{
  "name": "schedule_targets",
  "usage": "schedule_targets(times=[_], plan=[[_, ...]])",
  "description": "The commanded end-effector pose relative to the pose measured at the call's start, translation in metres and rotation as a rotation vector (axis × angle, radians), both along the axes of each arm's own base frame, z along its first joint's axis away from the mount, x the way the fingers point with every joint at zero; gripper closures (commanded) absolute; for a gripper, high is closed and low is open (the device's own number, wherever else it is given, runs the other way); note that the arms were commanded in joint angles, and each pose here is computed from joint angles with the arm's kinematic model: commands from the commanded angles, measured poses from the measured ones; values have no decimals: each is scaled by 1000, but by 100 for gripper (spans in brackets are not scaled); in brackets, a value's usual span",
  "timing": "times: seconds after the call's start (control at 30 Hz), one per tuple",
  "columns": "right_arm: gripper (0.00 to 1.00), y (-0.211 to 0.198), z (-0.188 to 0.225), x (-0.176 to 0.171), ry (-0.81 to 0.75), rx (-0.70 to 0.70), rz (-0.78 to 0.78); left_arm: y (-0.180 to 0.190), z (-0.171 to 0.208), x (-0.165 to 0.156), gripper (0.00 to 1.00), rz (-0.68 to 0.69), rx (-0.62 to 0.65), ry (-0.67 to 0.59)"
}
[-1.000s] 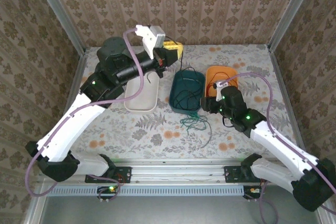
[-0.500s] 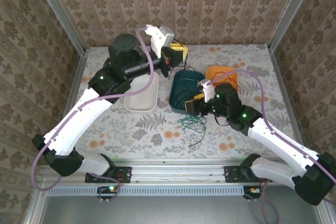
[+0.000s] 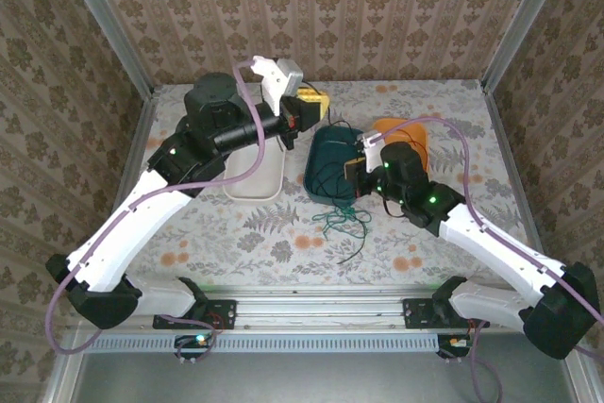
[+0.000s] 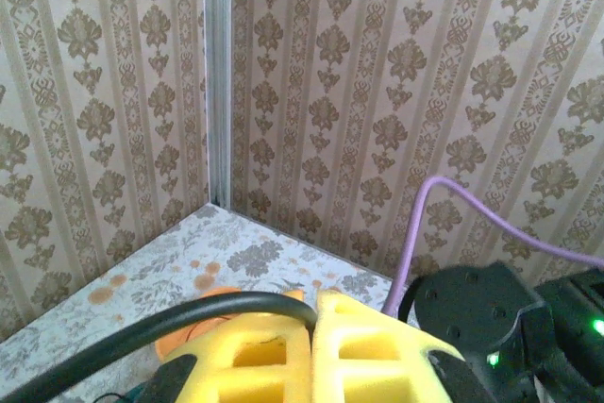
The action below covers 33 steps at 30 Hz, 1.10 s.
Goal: Untangle the cables
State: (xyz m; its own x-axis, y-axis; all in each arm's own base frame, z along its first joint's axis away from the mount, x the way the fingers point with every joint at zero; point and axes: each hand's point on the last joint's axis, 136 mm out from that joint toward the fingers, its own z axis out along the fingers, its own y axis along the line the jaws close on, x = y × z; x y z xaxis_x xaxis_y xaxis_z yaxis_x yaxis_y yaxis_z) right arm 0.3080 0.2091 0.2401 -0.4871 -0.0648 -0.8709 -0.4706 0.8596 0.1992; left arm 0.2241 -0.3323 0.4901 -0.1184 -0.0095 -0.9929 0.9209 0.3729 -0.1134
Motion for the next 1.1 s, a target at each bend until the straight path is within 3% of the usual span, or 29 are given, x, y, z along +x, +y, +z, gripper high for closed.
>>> schedule_targets(times=[0.0,0.3,0.7,0.8,0.9,1.07], plan=[[100,-11,62,12,-149,11,-47,3,-25,2,100,10,43,66],[100,-12,168,21,-370,47,-50,-11,-118,11,100,5,141,287],[100,-6,194,19,-382,161,-42,-24,-171,1,100,-90,170,340],[100,-9,199,15,-387,184,-47,-26,-176,7,94,-86,183,296],[100,-12,201,10,-373,200,-52,-31,-167,17,81,-66,163,234],[100,-16,195,-3,-310,235,-43,-37,-146,28,46,-65,121,103]])
